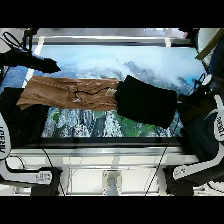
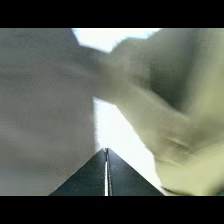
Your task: Fold the clothes and pants, and hang the long-sleeved shirts on hangers.
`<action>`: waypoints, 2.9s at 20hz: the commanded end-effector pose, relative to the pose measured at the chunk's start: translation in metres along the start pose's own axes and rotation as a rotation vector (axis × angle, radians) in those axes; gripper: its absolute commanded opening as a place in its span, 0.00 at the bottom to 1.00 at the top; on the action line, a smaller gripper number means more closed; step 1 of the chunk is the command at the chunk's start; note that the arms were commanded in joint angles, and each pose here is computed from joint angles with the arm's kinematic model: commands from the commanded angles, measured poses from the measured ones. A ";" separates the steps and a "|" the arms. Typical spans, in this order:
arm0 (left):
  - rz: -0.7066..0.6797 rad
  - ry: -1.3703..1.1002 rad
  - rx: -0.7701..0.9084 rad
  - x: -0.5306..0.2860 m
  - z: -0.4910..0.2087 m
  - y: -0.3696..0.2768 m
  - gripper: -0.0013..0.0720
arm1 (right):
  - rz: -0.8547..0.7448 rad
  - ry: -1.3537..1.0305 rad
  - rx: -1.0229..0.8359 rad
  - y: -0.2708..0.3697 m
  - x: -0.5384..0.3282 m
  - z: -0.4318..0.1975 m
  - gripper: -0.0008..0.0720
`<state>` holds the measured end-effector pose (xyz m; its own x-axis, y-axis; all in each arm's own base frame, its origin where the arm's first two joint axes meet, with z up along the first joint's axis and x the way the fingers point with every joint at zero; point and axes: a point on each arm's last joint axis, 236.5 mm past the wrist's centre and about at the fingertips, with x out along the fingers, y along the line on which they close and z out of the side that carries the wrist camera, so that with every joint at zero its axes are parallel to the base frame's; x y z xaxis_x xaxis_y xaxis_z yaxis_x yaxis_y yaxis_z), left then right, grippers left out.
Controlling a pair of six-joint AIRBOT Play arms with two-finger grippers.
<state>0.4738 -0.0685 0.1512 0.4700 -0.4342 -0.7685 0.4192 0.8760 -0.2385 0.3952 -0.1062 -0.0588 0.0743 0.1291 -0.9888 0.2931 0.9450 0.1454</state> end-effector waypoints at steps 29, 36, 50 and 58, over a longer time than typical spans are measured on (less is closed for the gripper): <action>0.002 -0.003 -0.022 0.000 0.001 0.000 0.03 | 0.211 -0.120 -0.047 0.026 -0.016 0.036 0.05; 0.014 -0.031 -0.022 0.000 0.007 0.003 0.54 | 0.785 -0.358 -0.226 0.232 -0.111 0.062 0.57; -0.010 0.105 -0.102 0.086 -0.027 0.045 0.03 | 0.867 0.041 -0.131 0.359 0.065 0.018 0.76; -0.015 0.119 -0.110 0.093 -0.032 0.047 0.03 | 0.763 0.105 -0.198 0.385 0.096 -0.014 0.75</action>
<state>0.5122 -0.0604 0.0524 0.3705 -0.4249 -0.8259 0.3364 0.8902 -0.3071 0.5100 0.2588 -0.0918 0.1214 0.7905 -0.6003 0.0196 0.6028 0.7977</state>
